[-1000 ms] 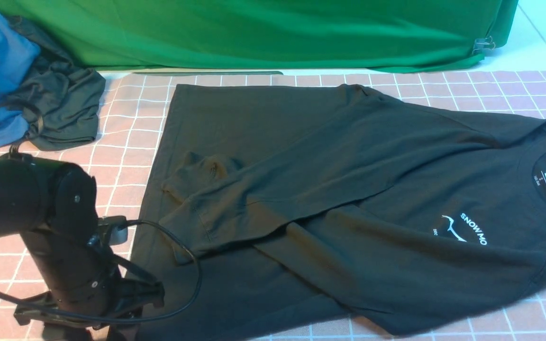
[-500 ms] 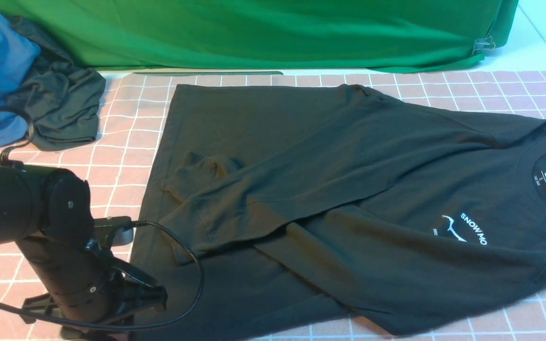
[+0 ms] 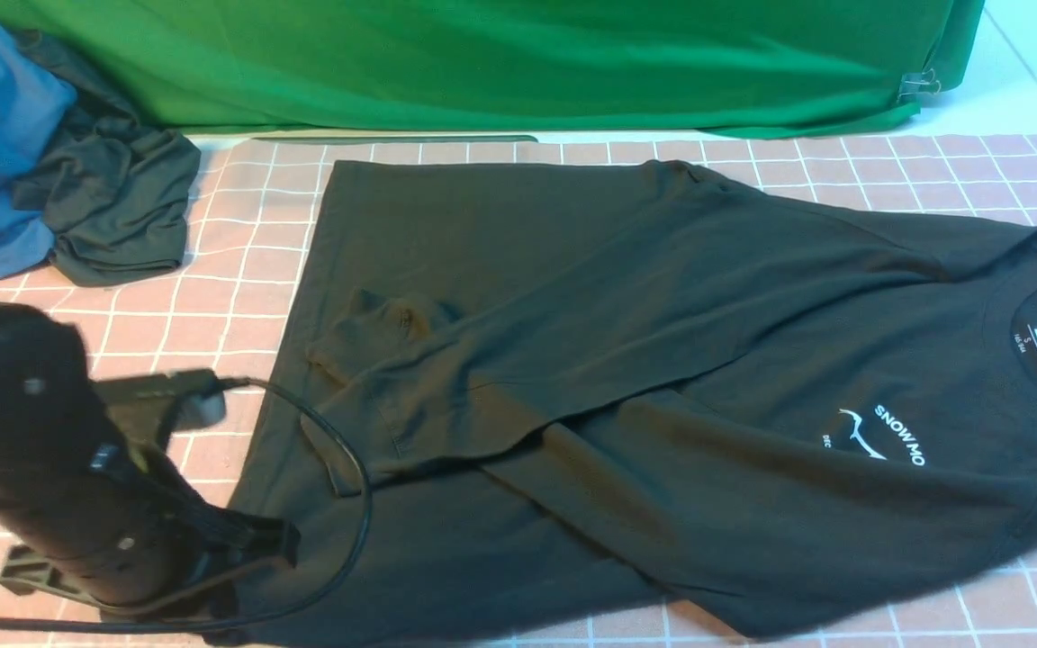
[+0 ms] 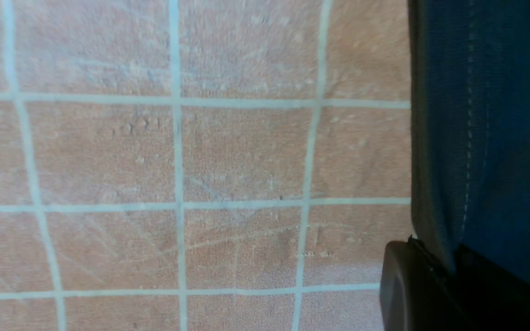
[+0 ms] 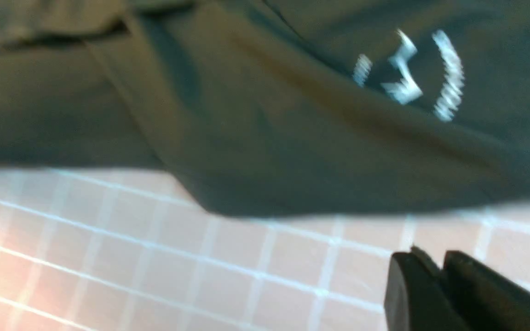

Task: Fold a long-sleeved shirt over a pink coffee tablecloth.
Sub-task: 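Grasp the near edge of the shirt at its hem and shoulder corners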

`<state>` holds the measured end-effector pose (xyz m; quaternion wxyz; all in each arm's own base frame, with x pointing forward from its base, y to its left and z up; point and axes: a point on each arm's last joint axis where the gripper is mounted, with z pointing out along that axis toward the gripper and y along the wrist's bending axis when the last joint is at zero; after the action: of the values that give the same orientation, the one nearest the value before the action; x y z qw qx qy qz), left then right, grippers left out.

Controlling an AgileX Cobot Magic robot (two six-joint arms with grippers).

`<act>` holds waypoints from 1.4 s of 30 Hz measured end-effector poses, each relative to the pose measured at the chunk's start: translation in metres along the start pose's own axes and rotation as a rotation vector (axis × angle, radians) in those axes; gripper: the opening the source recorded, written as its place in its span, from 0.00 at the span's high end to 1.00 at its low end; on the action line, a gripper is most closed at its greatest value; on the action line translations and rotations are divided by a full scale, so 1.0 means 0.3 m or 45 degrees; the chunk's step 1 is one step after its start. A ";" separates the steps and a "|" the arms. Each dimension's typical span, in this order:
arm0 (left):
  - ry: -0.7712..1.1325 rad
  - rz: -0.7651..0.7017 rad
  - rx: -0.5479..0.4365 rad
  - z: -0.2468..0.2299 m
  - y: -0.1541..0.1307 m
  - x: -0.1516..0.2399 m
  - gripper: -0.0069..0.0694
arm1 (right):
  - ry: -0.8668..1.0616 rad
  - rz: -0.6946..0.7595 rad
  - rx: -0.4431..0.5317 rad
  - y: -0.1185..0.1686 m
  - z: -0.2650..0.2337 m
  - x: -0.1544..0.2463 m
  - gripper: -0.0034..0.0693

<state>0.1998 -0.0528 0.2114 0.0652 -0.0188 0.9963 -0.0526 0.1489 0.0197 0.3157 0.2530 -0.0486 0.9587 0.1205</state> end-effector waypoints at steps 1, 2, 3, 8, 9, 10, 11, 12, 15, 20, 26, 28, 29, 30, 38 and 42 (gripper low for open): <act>-0.026 0.001 0.001 -0.018 0.002 0.006 0.85 | 0.044 0.005 0.041 -0.013 0.006 -0.009 0.78; -0.048 0.003 -0.001 -0.035 0.005 0.013 0.85 | 0.085 0.017 0.068 -0.023 0.016 -0.014 0.78; -0.064 0.006 -0.007 -0.047 0.008 0.018 0.85 | 0.111 0.032 0.084 -0.030 0.024 -0.017 0.78; -0.116 0.003 -0.060 -0.094 0.027 0.044 0.85 | 0.294 0.130 0.109 -0.068 0.130 -0.033 0.75; -0.121 -0.003 -0.059 -0.098 0.028 0.046 0.85 | 0.317 0.147 0.111 -0.074 0.151 -0.033 0.72; -0.124 -0.009 -0.057 -0.100 0.028 0.048 0.85 | 0.347 0.171 0.115 -0.082 0.178 -0.032 0.68; -0.126 -0.012 -0.057 -0.101 0.028 0.049 0.85 | 0.371 0.190 0.116 -0.090 0.206 -0.028 0.63; -0.127 -0.013 -0.057 -0.101 0.028 0.050 0.85 | 0.394 0.206 0.113 -0.097 0.233 -0.023 0.56; -0.128 -0.015 -0.056 -0.101 0.029 0.050 0.85 | 0.463 0.267 0.086 -0.108 0.311 0.010 0.39; -0.131 -0.014 -0.055 -0.101 0.028 0.049 0.85 | 0.460 0.376 0.054 -0.123 0.412 0.041 0.25; -0.159 -0.013 -0.047 -0.102 0.026 0.042 0.85 | 0.487 0.427 0.066 -0.149 0.504 0.036 0.24; -0.159 -0.013 -0.047 -0.102 0.026 0.042 0.85 | 0.510 0.436 0.069 -0.156 0.528 0.040 0.24; -0.159 -0.013 -0.047 -0.102 0.026 0.042 0.85 | 0.512 0.451 0.069 -0.160 0.545 0.040 0.24; -0.159 -0.013 -0.047 -0.102 0.026 0.042 0.85 | 0.505 0.460 0.067 -0.163 0.559 0.038 0.24; -0.170 -0.013 -0.044 -0.102 0.026 0.040 0.85 | 0.508 0.441 0.038 -0.169 0.595 0.030 0.31; -0.171 -0.013 -0.044 -0.102 0.026 0.039 0.85 | 0.504 0.330 0.022 -0.176 0.601 0.029 0.58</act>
<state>0.1838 -0.0426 0.2392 0.1314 -0.0285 0.9903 -0.0345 0.2349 0.0145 0.1484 0.0428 0.0543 0.9888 0.1320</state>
